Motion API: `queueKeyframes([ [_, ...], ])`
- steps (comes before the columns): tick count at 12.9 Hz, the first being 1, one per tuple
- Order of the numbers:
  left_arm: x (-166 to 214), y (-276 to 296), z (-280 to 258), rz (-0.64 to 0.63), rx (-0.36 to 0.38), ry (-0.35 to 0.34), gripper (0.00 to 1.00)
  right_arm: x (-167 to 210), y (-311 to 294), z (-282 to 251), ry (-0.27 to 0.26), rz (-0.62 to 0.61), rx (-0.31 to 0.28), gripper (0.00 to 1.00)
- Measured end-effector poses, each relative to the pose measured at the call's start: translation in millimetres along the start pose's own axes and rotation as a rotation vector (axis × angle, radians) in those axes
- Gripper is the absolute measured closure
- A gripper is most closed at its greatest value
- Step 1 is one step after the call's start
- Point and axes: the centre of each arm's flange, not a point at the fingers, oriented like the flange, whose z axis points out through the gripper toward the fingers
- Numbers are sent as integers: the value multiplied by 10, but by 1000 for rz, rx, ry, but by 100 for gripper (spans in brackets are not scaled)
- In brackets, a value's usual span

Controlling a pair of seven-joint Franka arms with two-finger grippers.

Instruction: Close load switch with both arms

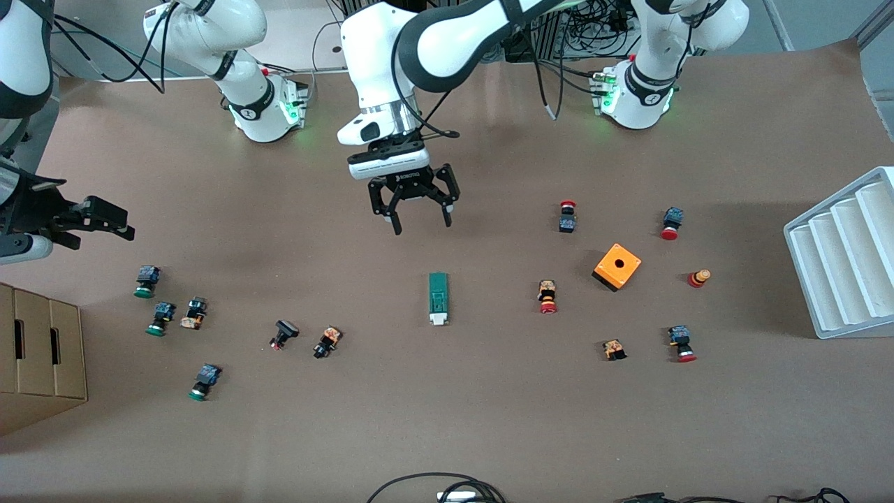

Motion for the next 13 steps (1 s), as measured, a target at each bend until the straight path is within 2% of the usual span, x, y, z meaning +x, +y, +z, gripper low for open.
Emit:
queueKeyframes([
  [4,650,-539,-9,39,-42,-85,0,48,-159,1,11,-34,-3,0],
  [8,1151,-1116,-44,5,-93,-155,0,68,-297,-14,14,-58,-4,0],
  [13,1738,-2161,360,-49,-134,-269,0,64,-266,-18,15,-53,-4,0],
])
